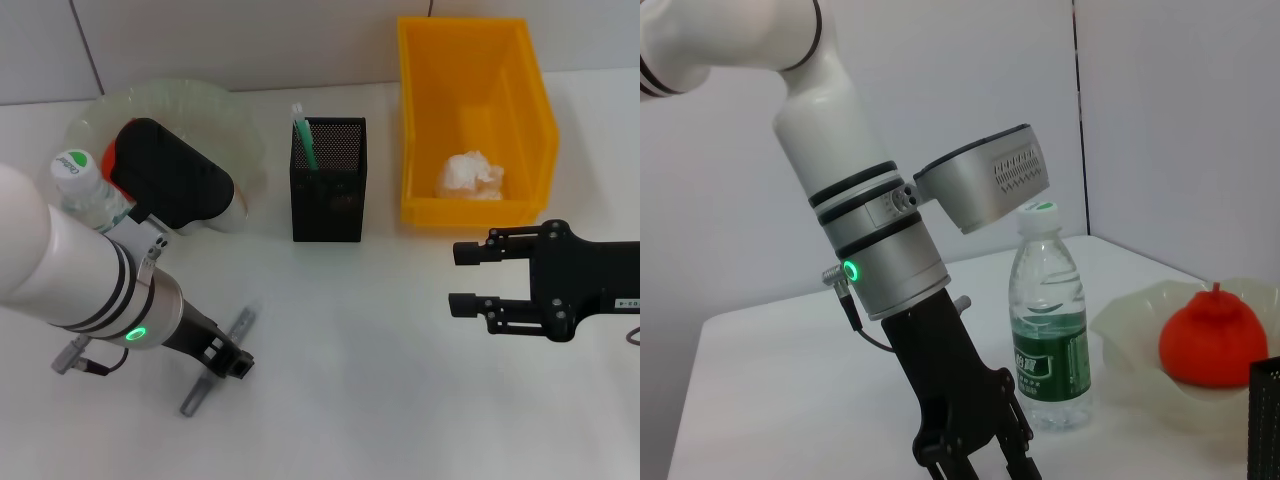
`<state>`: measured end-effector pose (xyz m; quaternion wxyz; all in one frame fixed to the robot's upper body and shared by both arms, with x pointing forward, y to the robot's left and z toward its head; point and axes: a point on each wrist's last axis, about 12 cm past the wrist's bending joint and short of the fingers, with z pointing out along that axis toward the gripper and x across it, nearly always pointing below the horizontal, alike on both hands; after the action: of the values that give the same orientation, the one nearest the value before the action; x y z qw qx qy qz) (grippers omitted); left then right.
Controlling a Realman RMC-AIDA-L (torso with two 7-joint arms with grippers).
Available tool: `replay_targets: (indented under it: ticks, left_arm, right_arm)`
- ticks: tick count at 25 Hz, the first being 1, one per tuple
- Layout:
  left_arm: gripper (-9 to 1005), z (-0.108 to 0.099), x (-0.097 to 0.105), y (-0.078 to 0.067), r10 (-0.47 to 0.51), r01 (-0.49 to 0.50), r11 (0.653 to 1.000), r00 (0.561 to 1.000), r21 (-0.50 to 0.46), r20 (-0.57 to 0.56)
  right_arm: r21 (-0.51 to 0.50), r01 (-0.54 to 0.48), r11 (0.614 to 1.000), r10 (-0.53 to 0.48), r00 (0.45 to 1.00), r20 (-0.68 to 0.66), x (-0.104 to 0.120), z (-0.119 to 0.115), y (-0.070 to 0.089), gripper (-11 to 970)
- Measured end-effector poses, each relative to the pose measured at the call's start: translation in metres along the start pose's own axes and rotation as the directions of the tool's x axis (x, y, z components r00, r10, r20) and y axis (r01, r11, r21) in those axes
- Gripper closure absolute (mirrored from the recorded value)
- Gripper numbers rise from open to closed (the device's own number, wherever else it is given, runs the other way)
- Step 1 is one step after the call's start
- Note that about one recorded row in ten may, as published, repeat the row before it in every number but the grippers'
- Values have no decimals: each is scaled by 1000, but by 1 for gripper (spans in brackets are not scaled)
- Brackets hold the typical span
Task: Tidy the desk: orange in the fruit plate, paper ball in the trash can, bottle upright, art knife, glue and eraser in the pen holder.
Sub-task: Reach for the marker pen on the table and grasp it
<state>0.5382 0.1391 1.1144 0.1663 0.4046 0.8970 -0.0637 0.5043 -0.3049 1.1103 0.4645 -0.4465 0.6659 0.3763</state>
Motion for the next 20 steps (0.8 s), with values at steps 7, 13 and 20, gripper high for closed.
replay_targets:
  ticks: [7,13,20]
  left_arm:
    - [413,0,-1,0,0,0,1000,1000,-2,6]
    - [443,1,0,1,-2,2,1000,1000,-1,3]
    - [470,2,1,1,-9,9,1000,1000,-2,-3]
  right_arm:
    - [0,1,1000,-1,1000,0,0,0,0,385]
    - [-1,0,1000,0,1000,0,0,0,0,386]
    - [1,-1,1000,1,1000,0,0,0,0,386]
